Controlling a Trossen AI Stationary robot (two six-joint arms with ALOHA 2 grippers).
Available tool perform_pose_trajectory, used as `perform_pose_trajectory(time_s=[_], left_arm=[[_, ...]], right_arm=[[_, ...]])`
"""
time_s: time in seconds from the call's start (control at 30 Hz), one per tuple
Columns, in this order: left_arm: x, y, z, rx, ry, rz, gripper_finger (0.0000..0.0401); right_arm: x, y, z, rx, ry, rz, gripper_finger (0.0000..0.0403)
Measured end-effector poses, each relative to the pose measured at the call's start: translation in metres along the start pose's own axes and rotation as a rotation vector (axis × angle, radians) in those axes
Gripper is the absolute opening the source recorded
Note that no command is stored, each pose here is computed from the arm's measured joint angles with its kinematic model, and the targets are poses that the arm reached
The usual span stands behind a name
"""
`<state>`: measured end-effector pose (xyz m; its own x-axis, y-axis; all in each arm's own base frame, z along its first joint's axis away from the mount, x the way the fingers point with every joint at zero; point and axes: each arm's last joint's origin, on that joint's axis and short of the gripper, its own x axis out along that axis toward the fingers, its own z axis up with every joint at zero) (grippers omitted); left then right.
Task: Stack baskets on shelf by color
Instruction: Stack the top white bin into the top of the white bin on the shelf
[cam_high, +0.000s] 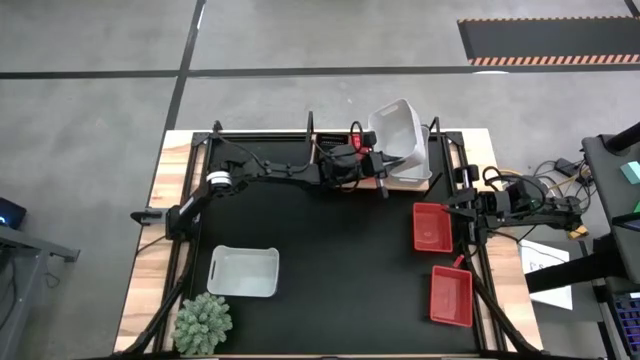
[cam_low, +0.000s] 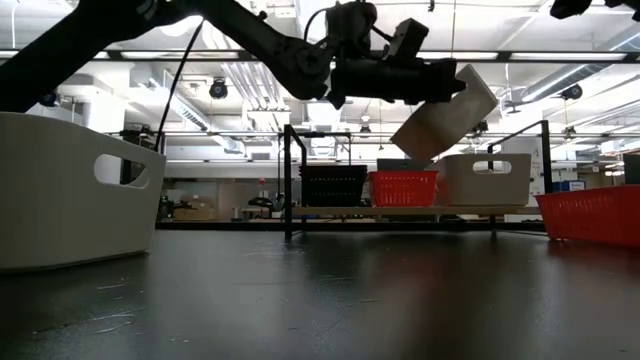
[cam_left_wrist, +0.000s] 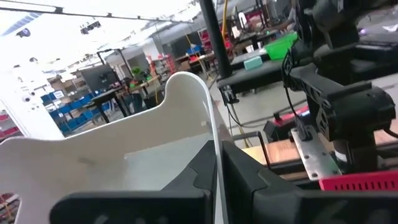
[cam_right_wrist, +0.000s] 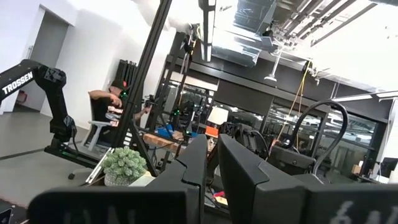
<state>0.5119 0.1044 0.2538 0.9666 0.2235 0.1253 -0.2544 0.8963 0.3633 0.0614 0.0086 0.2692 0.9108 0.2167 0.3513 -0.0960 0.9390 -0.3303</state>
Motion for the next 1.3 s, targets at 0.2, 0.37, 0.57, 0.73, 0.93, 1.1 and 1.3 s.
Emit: perform_pose_trajectory(time_s=[0.2,0.37,0.57,0.73,0.93,1.1,1.3], left_arm=[[0.0,0.004,0.005,-0.002,-0.068,-0.022,0.0],[0.0,0.009,0.003,-0.006,-0.074,-0.009,0.0],[-0.002,0.004,-0.001,-0.026,-0.047,-0.024,0.0],[-0.008,-0.002,0.03,-0.002,-0.073,-0.05,0.0],[-0.024,-0.009,0.054,0.098,0.14,-0.08,0.0],[-0.044,-0.012,0.075,0.135,0.285,-0.129,0.0],[-0.049,-0.019,0.082,0.16,0.31,-0.155,0.0]], right_arm=[[0.0,0.0,0.0,-0.007,-0.003,-0.001,0.0034],[0.0,0.0,0.0,-0.01,-0.004,-0.001,0.0034],[0.001,-0.002,-0.001,0.0,0.022,-0.057,0.0034],[0.01,-0.006,-0.001,-0.003,0.052,-0.152,0.0044],[0.034,-0.018,0.018,0.02,0.173,-0.178,0.0104],[0.075,-0.03,0.03,0.046,0.419,-0.16,0.0156],[0.12,-0.043,0.039,0.051,0.905,-0.112,0.0189]])
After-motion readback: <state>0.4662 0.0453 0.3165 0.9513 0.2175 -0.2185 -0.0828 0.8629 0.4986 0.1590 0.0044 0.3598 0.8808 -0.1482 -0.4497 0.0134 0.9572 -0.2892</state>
